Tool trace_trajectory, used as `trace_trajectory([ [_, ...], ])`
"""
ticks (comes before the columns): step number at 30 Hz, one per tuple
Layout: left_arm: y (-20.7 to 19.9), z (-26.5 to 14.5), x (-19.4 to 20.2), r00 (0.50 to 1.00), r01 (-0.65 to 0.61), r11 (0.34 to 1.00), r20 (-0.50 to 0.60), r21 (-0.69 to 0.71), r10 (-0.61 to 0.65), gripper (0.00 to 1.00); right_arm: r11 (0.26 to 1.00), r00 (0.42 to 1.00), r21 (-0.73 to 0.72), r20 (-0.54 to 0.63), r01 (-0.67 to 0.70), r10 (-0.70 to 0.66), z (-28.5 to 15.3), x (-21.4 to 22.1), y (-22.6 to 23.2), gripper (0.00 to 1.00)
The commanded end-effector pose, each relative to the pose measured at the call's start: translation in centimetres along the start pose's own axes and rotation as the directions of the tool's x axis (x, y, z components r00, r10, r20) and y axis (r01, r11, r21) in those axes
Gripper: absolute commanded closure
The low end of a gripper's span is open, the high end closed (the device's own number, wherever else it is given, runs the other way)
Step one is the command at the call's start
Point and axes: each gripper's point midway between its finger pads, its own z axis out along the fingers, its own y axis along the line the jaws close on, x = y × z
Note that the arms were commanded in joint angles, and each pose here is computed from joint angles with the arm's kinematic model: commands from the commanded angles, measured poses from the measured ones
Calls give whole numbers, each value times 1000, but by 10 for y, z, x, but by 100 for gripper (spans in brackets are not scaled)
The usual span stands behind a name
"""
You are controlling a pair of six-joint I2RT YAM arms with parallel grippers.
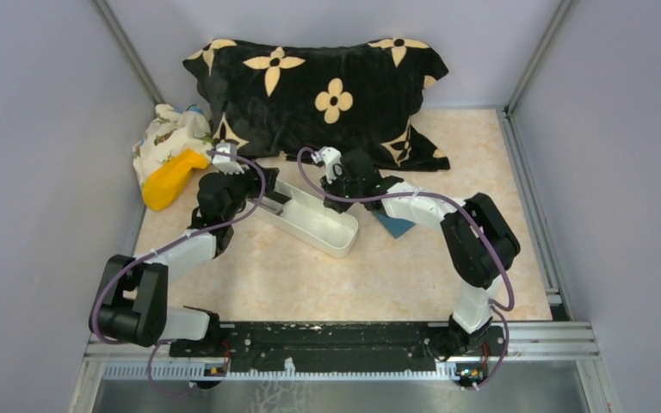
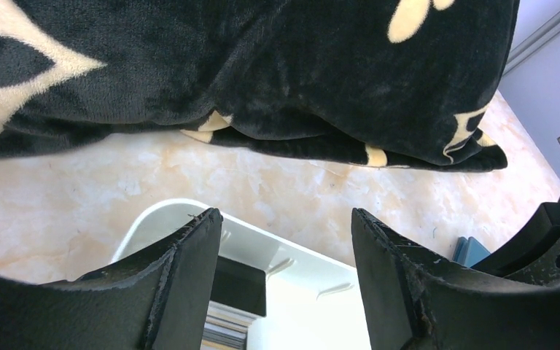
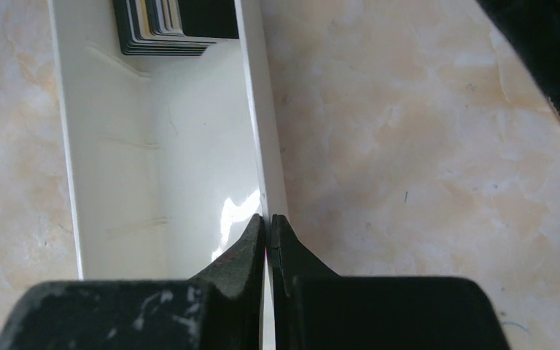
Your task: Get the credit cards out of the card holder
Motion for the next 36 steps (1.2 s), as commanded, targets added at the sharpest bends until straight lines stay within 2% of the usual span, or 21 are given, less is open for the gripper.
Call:
trace_trajectory([
  [1,-5,-2,-3,1000,-15,1000,20,24,15,28,999,992,-29,126,19,-15,6,-52,7,100],
  [12,-16,-5,-2,999,18,997,25,78,-20,28,998,988,-50,153,39,-31,33,-72,23,100],
  [22,-21,-3,2,1000,17,994,18,106,-19,28,997,977,-19,200,73,-68,50,-106,14,100],
  [36,-8,-6,-6,998,-26,999,55,36,24,27,983,973,-147,219,112,-78,35,-98,76,100],
])
